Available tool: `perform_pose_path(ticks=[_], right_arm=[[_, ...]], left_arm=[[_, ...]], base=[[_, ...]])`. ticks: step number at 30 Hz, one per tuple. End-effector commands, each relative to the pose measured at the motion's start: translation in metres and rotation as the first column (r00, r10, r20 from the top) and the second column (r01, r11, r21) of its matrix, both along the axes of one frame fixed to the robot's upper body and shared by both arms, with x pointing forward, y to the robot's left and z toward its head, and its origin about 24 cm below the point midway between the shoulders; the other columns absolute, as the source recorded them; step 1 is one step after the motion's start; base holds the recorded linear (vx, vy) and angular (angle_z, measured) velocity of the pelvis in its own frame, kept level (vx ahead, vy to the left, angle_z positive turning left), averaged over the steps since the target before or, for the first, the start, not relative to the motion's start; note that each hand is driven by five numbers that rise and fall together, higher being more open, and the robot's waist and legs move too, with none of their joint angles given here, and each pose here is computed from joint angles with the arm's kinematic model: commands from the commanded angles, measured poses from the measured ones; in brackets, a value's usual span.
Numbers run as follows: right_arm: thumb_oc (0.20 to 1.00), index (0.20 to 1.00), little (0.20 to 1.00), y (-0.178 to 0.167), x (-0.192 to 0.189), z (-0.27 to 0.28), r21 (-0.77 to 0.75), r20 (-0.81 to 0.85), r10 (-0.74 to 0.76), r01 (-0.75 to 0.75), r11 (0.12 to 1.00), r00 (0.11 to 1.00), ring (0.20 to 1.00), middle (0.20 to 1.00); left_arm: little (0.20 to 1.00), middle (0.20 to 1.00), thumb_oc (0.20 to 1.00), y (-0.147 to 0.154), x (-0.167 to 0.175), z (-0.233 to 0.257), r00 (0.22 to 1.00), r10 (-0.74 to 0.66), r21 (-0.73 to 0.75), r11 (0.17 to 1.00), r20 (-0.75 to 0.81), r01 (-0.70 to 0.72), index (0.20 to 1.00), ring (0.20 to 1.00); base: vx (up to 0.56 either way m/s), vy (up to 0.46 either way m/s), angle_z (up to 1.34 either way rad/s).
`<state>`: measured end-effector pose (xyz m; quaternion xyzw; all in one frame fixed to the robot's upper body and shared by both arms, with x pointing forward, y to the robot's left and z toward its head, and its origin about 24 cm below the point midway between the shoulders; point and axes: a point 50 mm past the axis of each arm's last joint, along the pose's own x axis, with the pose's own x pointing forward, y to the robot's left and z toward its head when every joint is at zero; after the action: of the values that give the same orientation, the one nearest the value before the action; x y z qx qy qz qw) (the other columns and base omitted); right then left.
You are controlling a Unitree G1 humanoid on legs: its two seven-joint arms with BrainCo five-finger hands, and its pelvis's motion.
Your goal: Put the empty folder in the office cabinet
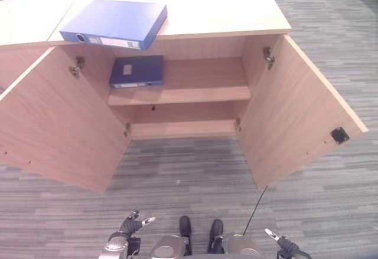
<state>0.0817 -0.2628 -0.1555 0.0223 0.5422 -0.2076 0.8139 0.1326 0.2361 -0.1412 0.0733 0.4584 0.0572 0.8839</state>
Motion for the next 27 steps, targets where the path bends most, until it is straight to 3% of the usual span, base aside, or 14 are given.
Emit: perform_pose_path(ticks=[1, 11, 20, 27], right_arm=[[1.0, 1.0, 1.0, -0.016, 0.004, 0.006, -0.05, 0.017, -0.013, 0.014, 0.999, 1.0, 1.0, 1.0], [1.0, 1.0, 1.0, -0.025, -0.002, 0.008, -0.056, -0.007, -0.022, 0.021, 0.998, 1.0, 1.0, 1.0], [1.0, 1.0, 1.0, -0.032, -0.009, 0.009, -0.082, -0.046, 0.013, -0.016, 0.997, 0.999, 1.0, 1.0], [1.0, 1.0, 1.0, -0.015, -0.007, 0.003, -0.029, -0.048, 0.015, -0.017, 0.999, 0.999, 1.0, 1.0]], left_arm=[[1.0, 1.0, 1.0, -0.007, 0.024, 0.008, 0.996, -0.044, 0.007, 0.999, 0.08, 0.043, 1.0, 1.0], [1.0, 1.0, 1.0, -0.011, 0.026, 0.009, 0.994, 0.01, -0.032, 0.999, 0.108, -0.006, 1.0, 1.0], [1.0, 1.0, 1.0, -0.008, 0.014, 0.003, 0.998, 0.023, -0.015, 1.0, 0.05, -0.022, 1.0, 1.0], [1.0, 1.0, 1.0, -0.003, 0.019, 0.006, 0.998, -0.037, 0.019, 0.999, 0.047, 0.036, 1.0, 1.0]], base=[[0.0, 0.009, -0.1], [0.03, 0.071, 0.07], [0.2, 0.286, -0.05], [0.17, 0.335, 0.19]])
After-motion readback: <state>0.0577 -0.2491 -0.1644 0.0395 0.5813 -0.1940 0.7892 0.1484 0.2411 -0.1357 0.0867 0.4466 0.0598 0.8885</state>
